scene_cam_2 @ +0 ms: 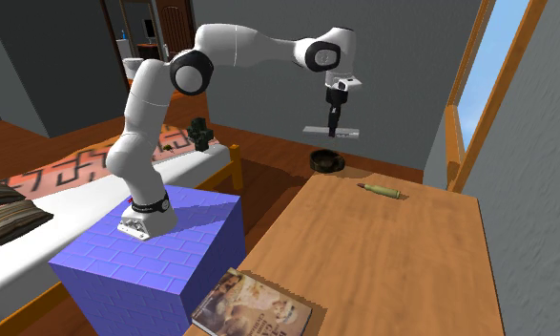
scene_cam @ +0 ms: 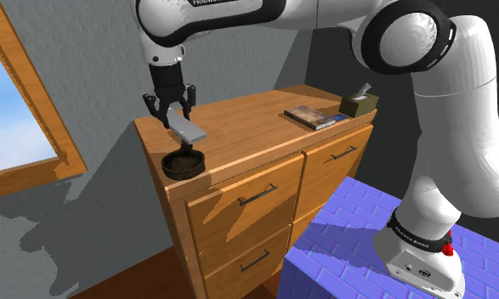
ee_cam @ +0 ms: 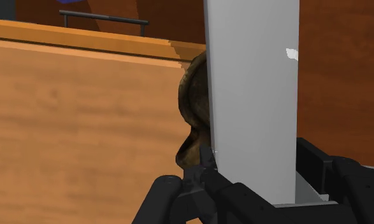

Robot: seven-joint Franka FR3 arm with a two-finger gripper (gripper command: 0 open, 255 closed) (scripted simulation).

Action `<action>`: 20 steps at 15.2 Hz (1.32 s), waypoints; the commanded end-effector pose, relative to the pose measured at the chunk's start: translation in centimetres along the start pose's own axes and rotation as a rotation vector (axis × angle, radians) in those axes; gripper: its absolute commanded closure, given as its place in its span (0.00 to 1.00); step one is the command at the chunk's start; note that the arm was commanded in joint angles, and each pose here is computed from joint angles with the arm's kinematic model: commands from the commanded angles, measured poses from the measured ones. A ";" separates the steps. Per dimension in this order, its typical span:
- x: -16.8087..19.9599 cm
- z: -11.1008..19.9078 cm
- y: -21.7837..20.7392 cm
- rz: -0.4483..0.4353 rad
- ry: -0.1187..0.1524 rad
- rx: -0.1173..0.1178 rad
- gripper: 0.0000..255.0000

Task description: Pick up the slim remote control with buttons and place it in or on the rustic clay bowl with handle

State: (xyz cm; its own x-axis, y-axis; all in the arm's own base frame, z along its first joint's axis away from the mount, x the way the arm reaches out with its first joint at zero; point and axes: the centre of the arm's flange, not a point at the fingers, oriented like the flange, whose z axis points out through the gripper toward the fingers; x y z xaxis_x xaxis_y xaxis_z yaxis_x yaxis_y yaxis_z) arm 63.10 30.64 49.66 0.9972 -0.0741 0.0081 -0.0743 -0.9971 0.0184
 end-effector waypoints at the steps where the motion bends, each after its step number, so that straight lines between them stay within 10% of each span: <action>1: 0.0 1.0 -0.2 0.001 0.001 0.000 1.00; 19: 0.0 6.4 -0.3 0.001 0.001 0.000 1.00; 20: 0.0 6.4 -0.3 0.001 0.001 0.000 0.00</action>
State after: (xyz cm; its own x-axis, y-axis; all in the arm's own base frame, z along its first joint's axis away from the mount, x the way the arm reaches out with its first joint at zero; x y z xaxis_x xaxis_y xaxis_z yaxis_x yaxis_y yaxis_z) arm 63.15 30.80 43.23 0.9971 -0.0751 0.0087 -0.0752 -0.9970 0.0184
